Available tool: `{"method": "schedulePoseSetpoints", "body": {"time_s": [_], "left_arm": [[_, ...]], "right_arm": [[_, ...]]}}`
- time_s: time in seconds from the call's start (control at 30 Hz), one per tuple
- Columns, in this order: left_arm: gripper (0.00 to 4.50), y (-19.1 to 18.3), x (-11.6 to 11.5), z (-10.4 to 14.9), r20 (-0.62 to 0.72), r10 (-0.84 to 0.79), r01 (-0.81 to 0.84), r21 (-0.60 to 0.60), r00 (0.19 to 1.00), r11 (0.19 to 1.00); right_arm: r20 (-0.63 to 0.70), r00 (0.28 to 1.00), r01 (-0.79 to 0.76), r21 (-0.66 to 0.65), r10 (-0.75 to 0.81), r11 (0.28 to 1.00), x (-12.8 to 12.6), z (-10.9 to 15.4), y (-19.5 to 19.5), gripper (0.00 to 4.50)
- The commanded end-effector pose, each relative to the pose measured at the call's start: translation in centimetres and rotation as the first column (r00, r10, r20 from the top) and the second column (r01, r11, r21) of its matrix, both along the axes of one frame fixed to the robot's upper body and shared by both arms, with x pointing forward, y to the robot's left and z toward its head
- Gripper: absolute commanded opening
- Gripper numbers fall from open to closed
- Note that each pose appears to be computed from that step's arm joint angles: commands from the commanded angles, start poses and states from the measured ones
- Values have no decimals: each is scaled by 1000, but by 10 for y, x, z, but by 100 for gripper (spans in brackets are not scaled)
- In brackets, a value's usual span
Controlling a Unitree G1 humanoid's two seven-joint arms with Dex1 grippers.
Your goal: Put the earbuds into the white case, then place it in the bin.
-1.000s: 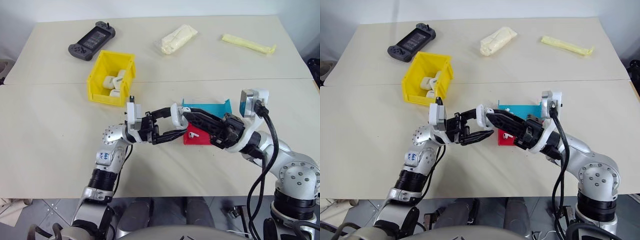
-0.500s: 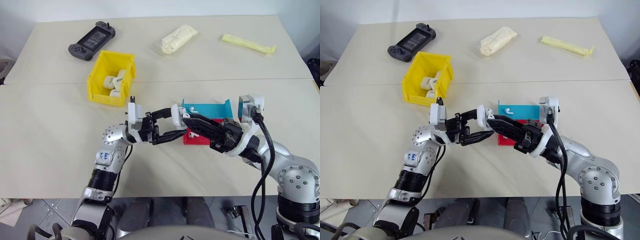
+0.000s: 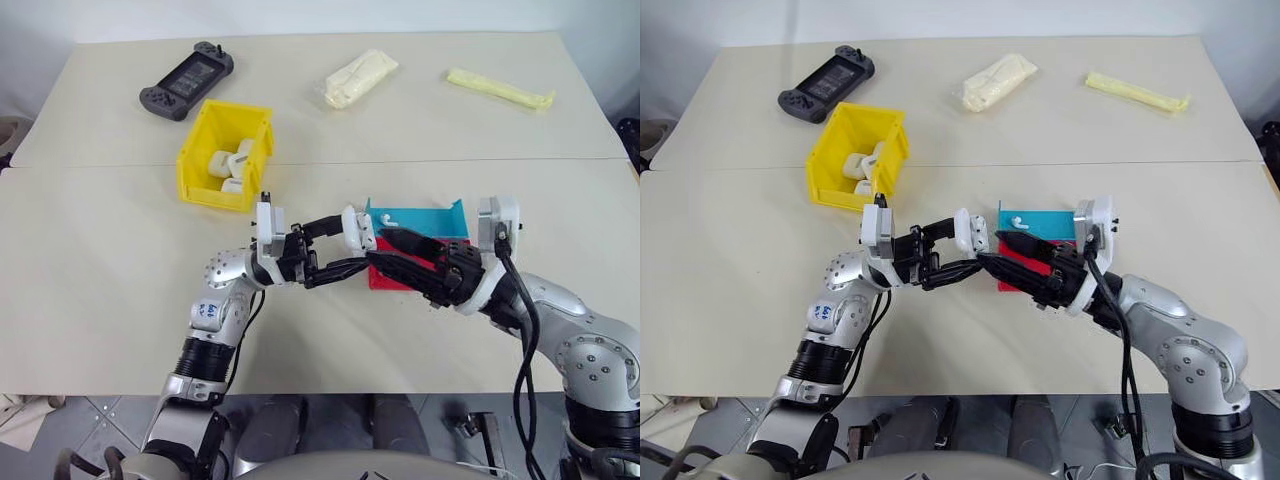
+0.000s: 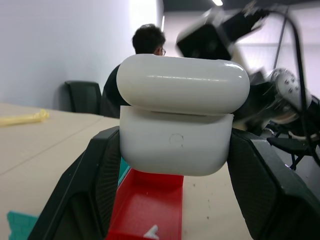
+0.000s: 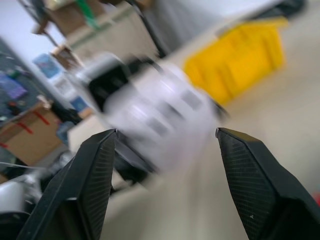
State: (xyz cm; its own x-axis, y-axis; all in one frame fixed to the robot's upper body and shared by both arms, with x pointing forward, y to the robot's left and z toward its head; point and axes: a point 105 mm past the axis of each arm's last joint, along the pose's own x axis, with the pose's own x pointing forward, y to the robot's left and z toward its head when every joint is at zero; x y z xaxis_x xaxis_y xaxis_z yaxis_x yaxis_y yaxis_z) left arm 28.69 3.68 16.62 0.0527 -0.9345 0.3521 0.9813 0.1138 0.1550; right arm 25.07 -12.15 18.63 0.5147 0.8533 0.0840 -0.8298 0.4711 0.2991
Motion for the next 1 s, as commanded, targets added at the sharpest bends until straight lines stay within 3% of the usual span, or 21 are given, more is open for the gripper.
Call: {"method": "schedulePoseSetpoints", "body": {"time_s": [0.03,0.13,0.23,0.43,0.7,1.0], "left_arm": [[279,12,2,4,54,51,-54,57,997,997],[279,23,8,-11,73,84,-98,217,994,971],[279,34,14,-29,154,95,-152,414,983,898],[279,23,24,-30,216,102,-201,510,971,836],[279,1,20,-26,228,79,-186,498,971,847],[279,9,27,-19,239,118,-219,460,964,861]], "right_arm": [[75,996,57,-64,-53,996,-3,8,-23,310],[108,994,47,-118,-34,992,-7,9,-30,310],[137,990,-8,-189,34,982,-10,8,-22,218],[197,963,-122,-287,183,950,-8,4,15,11],[212,935,-197,-356,284,914,2,-2,48,2],[162,964,-124,-436,213,891,19,-17,27,2]]}}
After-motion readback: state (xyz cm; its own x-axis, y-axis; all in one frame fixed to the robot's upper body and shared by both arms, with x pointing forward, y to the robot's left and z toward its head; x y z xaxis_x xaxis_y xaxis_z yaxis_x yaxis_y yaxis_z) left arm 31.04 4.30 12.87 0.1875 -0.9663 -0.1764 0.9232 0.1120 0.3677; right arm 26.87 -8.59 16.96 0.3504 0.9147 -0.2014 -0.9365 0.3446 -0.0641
